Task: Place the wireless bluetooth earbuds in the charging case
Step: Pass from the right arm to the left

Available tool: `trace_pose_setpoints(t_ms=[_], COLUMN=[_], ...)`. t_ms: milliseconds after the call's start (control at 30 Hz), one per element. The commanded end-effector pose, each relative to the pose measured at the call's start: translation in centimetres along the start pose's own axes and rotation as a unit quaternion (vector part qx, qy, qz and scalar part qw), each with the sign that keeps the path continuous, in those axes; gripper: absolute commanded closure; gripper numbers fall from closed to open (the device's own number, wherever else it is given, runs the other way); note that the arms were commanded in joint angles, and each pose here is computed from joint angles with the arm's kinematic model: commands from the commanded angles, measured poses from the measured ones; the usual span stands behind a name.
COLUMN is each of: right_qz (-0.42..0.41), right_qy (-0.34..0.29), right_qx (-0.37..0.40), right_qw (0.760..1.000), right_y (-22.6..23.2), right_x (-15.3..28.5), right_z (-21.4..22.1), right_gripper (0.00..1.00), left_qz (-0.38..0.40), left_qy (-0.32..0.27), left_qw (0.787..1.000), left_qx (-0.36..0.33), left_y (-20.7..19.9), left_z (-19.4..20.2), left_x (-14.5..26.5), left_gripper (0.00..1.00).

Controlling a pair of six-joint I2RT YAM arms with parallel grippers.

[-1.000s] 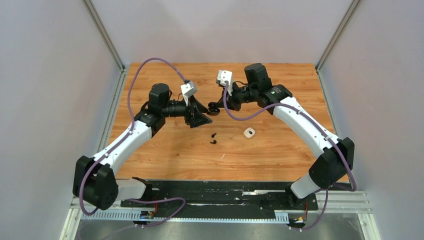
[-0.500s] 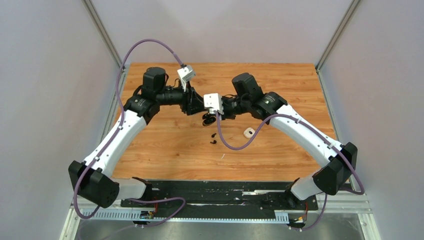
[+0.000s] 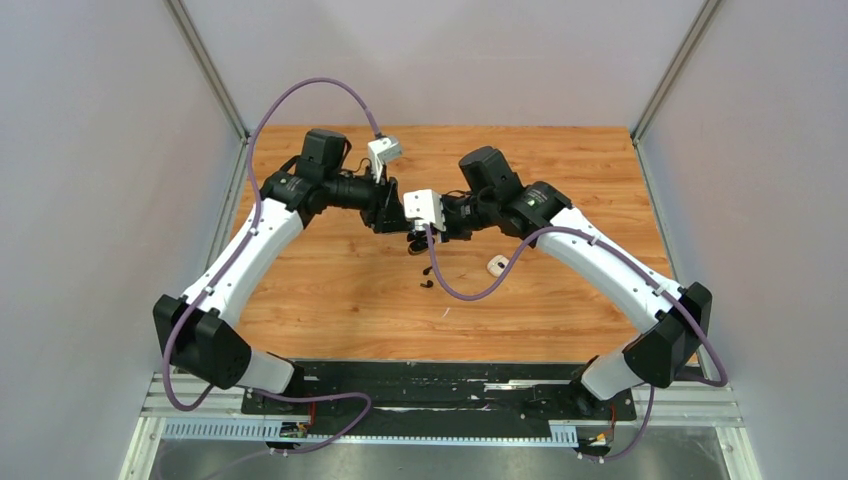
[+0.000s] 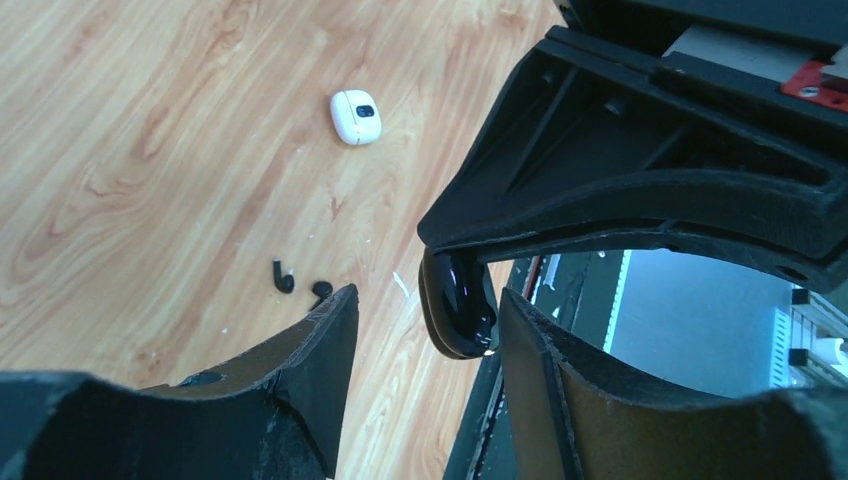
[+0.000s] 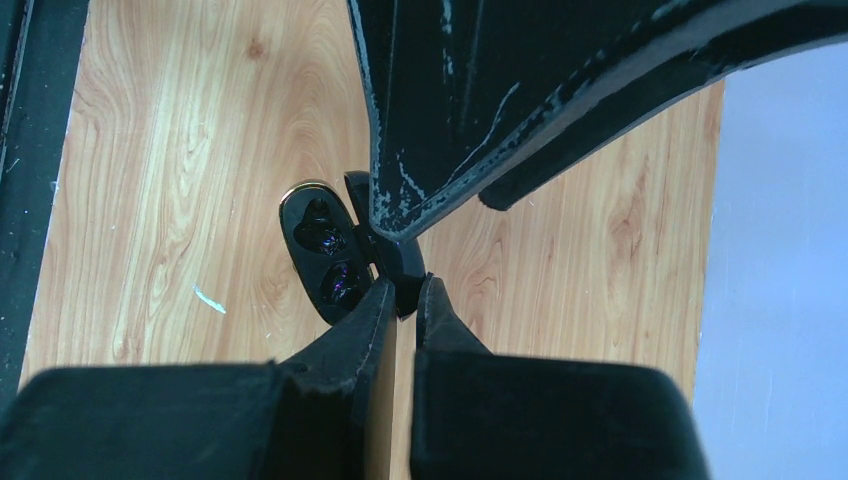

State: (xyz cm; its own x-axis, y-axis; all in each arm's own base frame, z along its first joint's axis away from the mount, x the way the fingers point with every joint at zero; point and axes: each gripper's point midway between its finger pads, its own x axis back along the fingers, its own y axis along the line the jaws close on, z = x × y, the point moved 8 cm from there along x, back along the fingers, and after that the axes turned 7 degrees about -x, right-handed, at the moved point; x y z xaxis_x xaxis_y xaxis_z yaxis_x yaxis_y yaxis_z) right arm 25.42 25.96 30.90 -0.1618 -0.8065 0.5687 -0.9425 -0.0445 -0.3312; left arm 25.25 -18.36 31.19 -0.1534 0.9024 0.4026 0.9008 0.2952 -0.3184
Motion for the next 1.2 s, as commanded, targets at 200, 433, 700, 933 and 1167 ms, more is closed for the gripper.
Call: trace_pose_setpoints(t_ms=[200, 433, 700, 933, 1167], right_qz=[0.015, 0.020, 0.024, 0.027, 0.035], right_qy=[-0.019, -0.022, -0.024, -0.023, -0.020], right_qx=[0.003, -0.005, -0.009, -0.012, -0.012], right_qw=[1.000, 1.000, 0.999, 0.999, 0.999], right_y=[-0.9, -1.1, -1.2, -1.3, -1.4], right_x=[0.3, 0.2, 0.1, 0.0, 0.0], right_z=[-1.6, -1.7, -1.9, -1.8, -1.6], right_gripper=[1.00, 1.00, 1.00, 1.00, 1.00], left_qz=[0.043, 0.069, 0.078, 0.089, 0.088], left_qy=[-0.001, -0.003, -0.005, -0.002, 0.007], left_qw=[0.999, 0.997, 0.997, 0.996, 0.996], left_qx=[0.007, 0.017, 0.023, 0.028, 0.032], left_y=[0.0, 0.1, 0.3, 0.2, 0.3], left_z=[-0.2, -0.1, 0.1, 0.3, 0.8], left_x=[-0.6, -1.2, -1.6, -1.8, -1.9], left_gripper=[0.40, 0.48, 0.53, 0.53, 0.51])
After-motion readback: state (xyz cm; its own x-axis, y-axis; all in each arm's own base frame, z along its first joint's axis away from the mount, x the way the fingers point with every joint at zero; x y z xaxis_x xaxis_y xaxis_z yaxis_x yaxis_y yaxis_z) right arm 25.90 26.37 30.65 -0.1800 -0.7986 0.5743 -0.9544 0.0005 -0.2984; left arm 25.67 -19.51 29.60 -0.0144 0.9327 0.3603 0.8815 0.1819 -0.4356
